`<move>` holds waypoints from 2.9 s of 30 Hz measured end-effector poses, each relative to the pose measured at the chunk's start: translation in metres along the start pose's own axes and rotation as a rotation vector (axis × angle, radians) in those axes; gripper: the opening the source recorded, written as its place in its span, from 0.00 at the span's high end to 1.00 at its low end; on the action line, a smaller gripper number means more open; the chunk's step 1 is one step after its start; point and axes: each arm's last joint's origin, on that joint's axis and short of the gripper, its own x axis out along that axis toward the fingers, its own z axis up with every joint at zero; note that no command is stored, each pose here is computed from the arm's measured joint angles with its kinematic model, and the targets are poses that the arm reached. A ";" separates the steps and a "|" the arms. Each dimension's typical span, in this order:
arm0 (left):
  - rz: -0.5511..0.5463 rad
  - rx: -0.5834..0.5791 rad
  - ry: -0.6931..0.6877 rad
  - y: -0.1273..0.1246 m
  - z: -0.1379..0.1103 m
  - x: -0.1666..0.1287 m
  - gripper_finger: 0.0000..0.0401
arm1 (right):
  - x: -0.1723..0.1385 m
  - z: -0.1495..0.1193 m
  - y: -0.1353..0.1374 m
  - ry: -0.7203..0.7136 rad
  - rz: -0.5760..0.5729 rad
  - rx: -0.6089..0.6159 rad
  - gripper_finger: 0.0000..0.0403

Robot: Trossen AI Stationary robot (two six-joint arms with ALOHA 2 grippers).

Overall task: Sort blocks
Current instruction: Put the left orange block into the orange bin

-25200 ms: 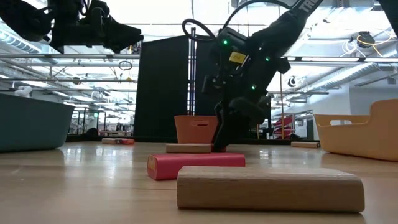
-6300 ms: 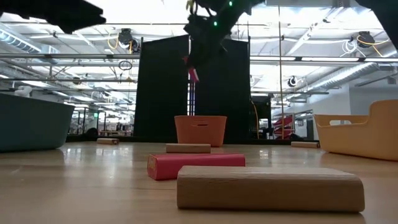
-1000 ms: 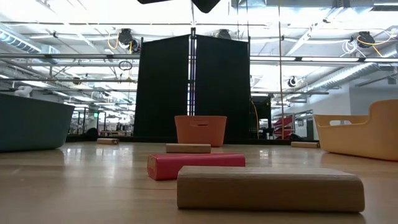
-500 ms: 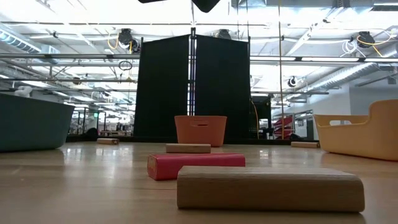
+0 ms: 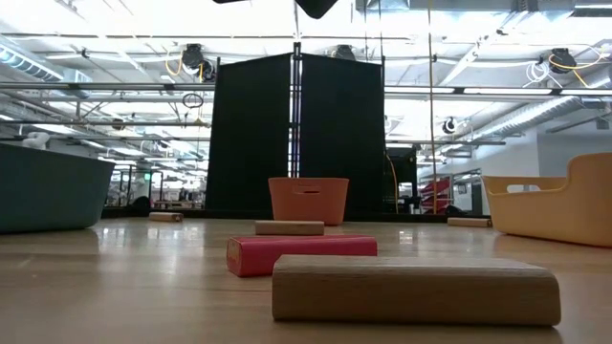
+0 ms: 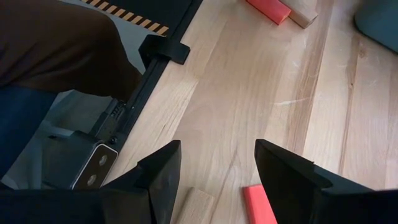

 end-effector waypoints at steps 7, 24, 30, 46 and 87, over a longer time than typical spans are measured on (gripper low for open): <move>0.043 0.008 -0.032 0.000 0.002 -0.004 0.54 | 0.000 0.000 0.000 0.000 0.000 -0.006 0.51; 0.065 0.121 -0.103 -0.003 0.026 -0.007 0.59 | 0.002 0.002 -0.013 -0.007 -0.019 -0.004 0.51; 0.039 0.169 -0.135 -0.006 0.029 -0.011 0.59 | 0.003 0.003 -0.019 -0.006 -0.028 0.005 0.51; -0.174 0.295 -0.480 -0.014 0.034 -0.075 0.59 | 0.003 0.003 -0.022 -0.005 -0.031 0.012 0.51; -0.224 0.904 -1.129 -0.061 0.081 -0.106 0.59 | -0.076 -0.019 -0.004 -0.257 -0.275 0.035 0.51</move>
